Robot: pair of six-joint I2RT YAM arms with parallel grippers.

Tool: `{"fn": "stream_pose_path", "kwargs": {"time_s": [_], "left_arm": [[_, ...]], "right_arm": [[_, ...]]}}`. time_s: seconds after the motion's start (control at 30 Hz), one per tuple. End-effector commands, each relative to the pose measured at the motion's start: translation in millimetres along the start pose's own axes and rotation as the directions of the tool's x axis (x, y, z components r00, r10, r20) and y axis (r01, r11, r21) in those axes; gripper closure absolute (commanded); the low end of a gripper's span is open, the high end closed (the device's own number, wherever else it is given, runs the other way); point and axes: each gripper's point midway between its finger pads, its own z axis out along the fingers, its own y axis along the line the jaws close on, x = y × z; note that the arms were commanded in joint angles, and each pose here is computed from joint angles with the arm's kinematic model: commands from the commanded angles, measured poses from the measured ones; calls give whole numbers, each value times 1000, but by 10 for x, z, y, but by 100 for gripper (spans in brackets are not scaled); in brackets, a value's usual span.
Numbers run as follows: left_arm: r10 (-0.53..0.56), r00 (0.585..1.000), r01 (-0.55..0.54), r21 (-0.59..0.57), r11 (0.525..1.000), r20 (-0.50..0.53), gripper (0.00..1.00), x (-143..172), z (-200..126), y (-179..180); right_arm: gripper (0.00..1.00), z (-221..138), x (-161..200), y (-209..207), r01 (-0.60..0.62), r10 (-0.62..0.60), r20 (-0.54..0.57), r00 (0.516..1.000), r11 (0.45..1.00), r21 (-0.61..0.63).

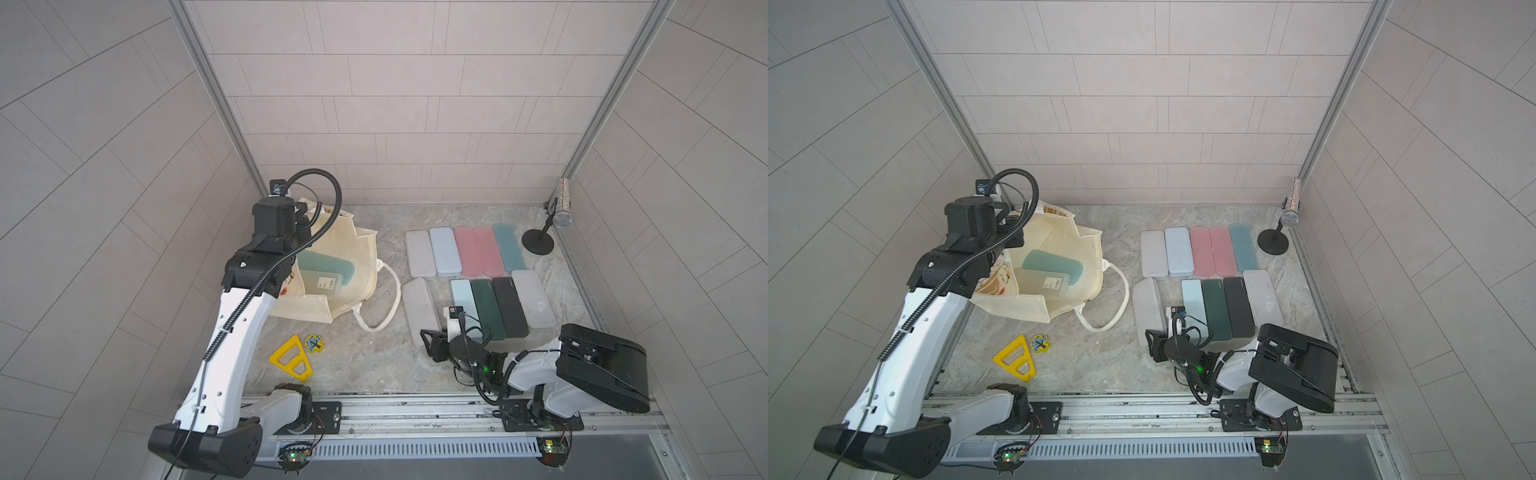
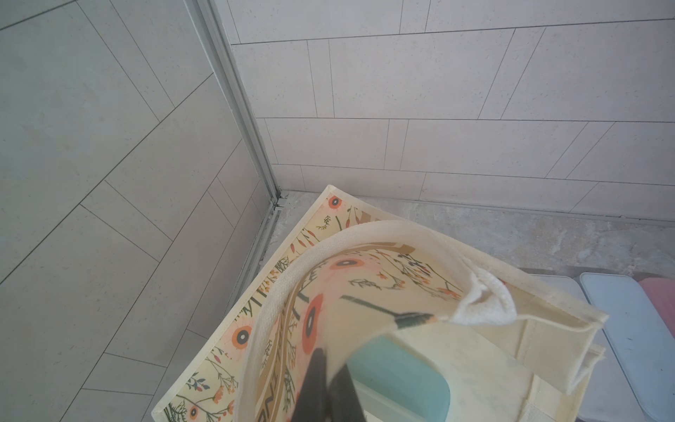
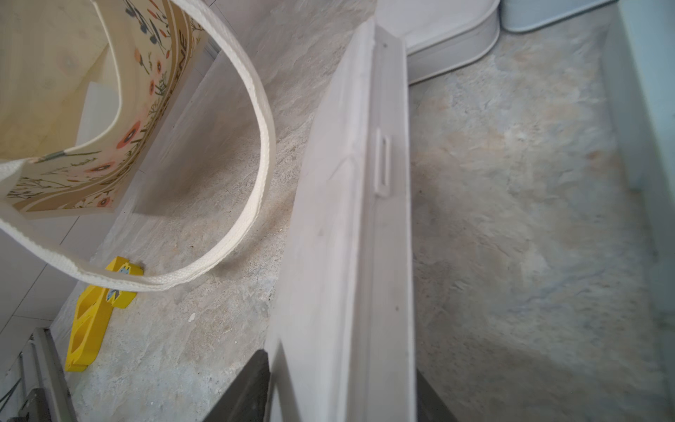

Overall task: Take out the pencil case from the canvas bag
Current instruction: Place the pencil case at the center of the board.

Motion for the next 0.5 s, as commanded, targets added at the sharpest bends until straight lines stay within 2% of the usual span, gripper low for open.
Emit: {"fn": "stream_pose_path", "kwargs": {"time_s": [0.0, 0.17, 0.3, 0.47], "left_arm": [[-61, 991, 59, 20, 998, 120, 100, -353, -153, 21], [-55, 991, 55, 3, 998, 121, 100, -329, -150, 53], [-45, 991, 49, -28, 998, 128, 100, -320, -154, 110], [-41, 989, 55, -98, 994, 141, 100, -328, -209, 292]], "right_arm": [[40, -8, -45, 65, -18, 18, 18, 1000, 999, -40], [36, -100, -109, 21, 27, -26, 36, 999, 999, -23], [34, -226, -259, -26, 140, -142, 35, 989, 989, 56], [35, -408, -528, -111, 308, -309, -35, 951, 924, 226]]}}
